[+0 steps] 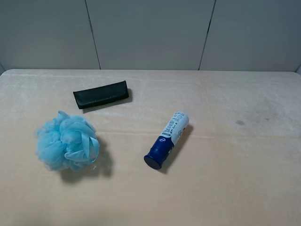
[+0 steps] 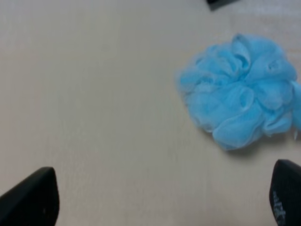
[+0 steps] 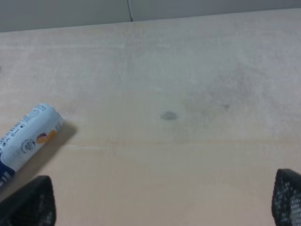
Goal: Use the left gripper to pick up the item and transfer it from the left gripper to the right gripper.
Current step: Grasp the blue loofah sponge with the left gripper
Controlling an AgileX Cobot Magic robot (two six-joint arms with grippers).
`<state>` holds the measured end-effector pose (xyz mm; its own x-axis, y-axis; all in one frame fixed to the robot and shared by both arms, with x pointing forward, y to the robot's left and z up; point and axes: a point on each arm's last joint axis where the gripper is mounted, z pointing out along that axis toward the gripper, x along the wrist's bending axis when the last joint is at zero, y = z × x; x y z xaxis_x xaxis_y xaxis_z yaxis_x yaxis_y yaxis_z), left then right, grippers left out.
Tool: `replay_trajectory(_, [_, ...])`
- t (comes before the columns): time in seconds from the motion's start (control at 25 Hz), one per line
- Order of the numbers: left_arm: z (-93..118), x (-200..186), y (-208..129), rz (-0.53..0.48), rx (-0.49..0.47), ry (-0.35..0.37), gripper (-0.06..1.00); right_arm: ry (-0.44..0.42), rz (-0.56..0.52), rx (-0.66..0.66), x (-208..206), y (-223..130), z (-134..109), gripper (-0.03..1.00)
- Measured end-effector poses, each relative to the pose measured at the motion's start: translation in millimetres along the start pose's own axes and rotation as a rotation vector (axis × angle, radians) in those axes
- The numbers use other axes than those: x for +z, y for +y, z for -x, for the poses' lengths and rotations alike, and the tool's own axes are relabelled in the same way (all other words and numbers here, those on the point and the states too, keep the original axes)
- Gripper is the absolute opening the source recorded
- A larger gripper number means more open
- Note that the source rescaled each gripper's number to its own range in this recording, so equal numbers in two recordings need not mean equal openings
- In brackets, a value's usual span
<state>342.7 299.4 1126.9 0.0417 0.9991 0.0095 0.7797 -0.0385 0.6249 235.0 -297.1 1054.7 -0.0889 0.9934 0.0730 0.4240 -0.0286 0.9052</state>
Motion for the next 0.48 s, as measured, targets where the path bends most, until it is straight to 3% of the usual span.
replay_trajectory(0.32, [24, 75, 30, -0.255, 0.147, -0.078, 0.92, 0.0, 0.0, 0.0, 0, 0, 0, 1.0])
replay_trajectory(0.48, [41, 102, 36, -0.301, 0.211, -0.113, 0.92, 0.0, 0.0, 0.0, 0, 0, 0, 1.0])
